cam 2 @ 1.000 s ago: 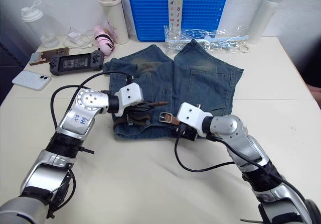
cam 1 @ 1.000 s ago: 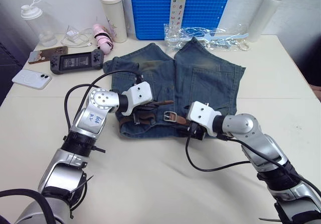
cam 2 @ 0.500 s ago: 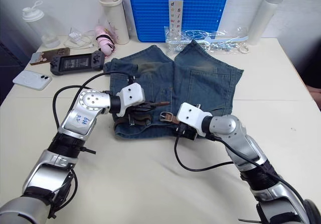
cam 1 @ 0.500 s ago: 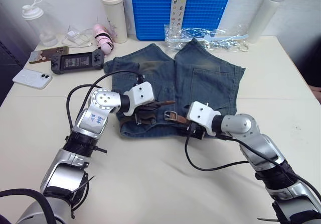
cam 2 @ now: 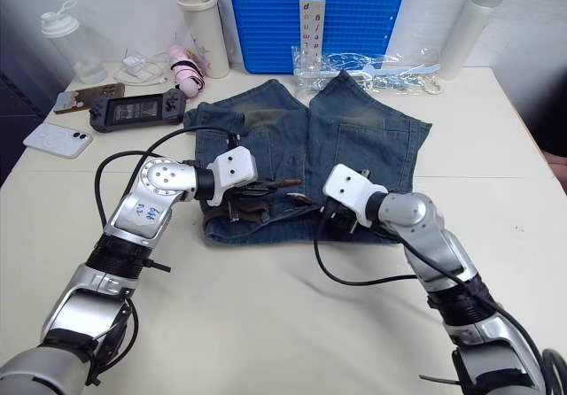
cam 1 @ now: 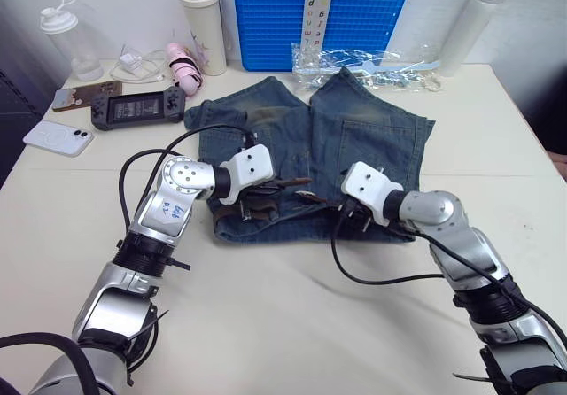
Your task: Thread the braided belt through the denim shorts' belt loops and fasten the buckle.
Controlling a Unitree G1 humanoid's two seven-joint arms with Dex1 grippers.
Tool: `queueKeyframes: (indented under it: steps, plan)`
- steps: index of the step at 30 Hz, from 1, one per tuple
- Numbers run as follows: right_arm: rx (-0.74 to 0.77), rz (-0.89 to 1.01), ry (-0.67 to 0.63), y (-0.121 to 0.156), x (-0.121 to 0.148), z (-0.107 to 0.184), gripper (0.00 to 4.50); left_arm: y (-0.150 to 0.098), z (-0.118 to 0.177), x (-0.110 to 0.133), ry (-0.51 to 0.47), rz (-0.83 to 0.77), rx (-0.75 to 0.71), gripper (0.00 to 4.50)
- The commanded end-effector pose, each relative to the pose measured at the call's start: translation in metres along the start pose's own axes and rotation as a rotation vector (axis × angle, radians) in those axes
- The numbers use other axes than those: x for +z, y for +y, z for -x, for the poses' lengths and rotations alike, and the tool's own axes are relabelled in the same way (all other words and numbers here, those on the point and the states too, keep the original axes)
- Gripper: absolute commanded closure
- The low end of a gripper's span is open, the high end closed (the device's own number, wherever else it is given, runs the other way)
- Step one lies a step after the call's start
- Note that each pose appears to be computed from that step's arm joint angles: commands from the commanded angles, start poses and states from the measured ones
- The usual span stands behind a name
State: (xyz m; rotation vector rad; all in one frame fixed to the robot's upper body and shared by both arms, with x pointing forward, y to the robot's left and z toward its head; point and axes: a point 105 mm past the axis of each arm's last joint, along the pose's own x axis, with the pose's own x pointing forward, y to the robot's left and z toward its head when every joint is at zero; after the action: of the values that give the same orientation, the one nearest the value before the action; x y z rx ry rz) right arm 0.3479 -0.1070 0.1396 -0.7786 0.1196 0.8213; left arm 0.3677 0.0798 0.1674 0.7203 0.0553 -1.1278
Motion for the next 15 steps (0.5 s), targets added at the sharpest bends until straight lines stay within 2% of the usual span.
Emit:
queueKeyframes:
  steps: [1,7,10,12,13,15]
  plan:
    - [0.006,0.057,-0.042,0.005,0.009,-0.001,0.04,0.007,0.006,0.008,-0.011,-0.031,0.033,4.5]
    - [0.008,0.076,-0.045,0.011,0.005,-0.007,0.04,0.013,0.015,0.002,0.001,0.021,0.076,4.5]
    - [-0.013,0.067,-0.034,0.008,0.002,-0.008,0.8,0.012,0.022,-0.003,0.016,0.035,0.08,4.5]
    - [-0.024,0.053,-0.033,0.006,0.001,-0.007,1.72,0.011,0.027,-0.007,0.029,0.044,0.082,4.5]
    - [-0.033,0.041,-0.041,0.004,0.002,-0.007,2.42,0.01,0.029,-0.009,0.039,0.046,0.082,4.5]
    - [-0.052,0.016,-0.066,0.0,0.007,-0.007,3.25,0.009,0.033,-0.012,0.052,0.049,0.08,4.5]
